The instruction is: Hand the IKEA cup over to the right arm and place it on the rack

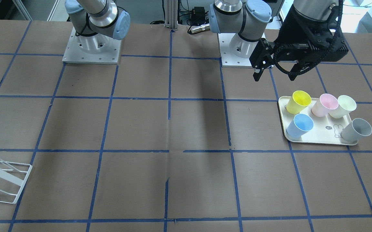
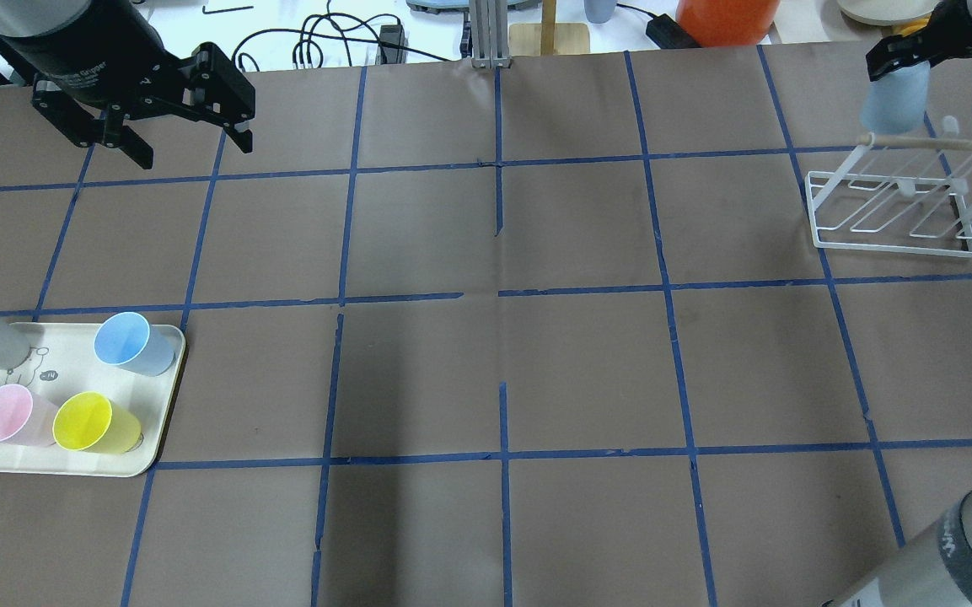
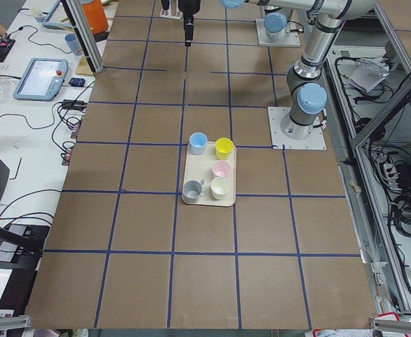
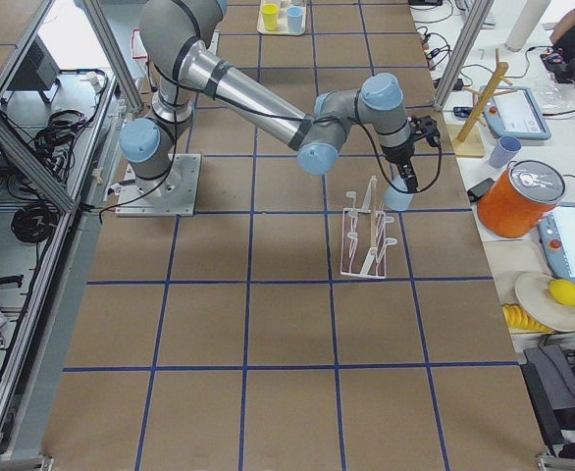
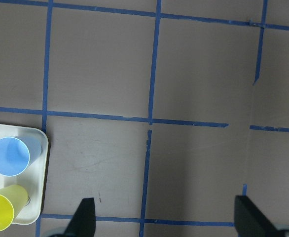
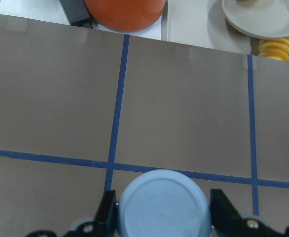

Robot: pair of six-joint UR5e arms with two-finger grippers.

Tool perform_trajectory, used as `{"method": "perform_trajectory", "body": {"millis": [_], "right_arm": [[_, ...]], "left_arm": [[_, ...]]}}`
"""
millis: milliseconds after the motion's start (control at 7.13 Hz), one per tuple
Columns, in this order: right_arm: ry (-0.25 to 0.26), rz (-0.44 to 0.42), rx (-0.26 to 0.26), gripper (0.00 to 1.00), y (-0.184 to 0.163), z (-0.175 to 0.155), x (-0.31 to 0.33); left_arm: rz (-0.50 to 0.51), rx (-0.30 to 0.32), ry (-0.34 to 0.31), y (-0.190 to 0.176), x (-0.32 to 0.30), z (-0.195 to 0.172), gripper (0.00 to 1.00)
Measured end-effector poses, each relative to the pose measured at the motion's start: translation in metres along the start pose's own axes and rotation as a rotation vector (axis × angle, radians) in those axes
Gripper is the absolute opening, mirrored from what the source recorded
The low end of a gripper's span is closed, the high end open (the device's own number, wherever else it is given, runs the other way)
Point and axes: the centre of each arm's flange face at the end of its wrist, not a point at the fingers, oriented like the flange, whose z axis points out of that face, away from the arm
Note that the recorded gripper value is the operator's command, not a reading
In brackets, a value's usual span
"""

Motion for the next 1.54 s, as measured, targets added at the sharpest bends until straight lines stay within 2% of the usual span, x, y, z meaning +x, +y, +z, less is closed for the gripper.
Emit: {"method": "perform_trajectory", "body": {"millis": [280,421,561,701,841,1402,1543], "right_arm": [[-0.010,0.003,-0.015,0.02,0.003,0.012,0.000],[-0.013,0.004,-0.020,0.13,0.004,0.015,0.000],[-0.017,0.005,-0.027,0.40,0.005,0.021,0.000],[-0.021,0.007,-0.034,0.73,0.007,0.027,-0.001],[-0.023,0.008,-0.037,0.90,0.007,0.030,-0.001],[-0.020,0.017,-0.034,1.00,0.006,0.029,0.000],[-0.015,0.018,-0.028,1.00,0.003,0.024,0.001]], "left_arm": [[0.000,0.000,0.000,0.000,0.000,0.000,1.00],[0.000,0.000,0.000,0.000,0.000,0.000,1.00],[-0.001,0.000,0.000,0.000,0.000,0.000,1.00],[0.000,0.001,0.000,0.000,0.000,0.000,1.00],[0.000,0.001,0.000,0.000,0.000,0.000,1.00],[0.000,0.002,0.000,0.000,0.000,0.000,1.00],[0.000,0.002,0.000,0.000,0.000,0.000,1.00]]}}
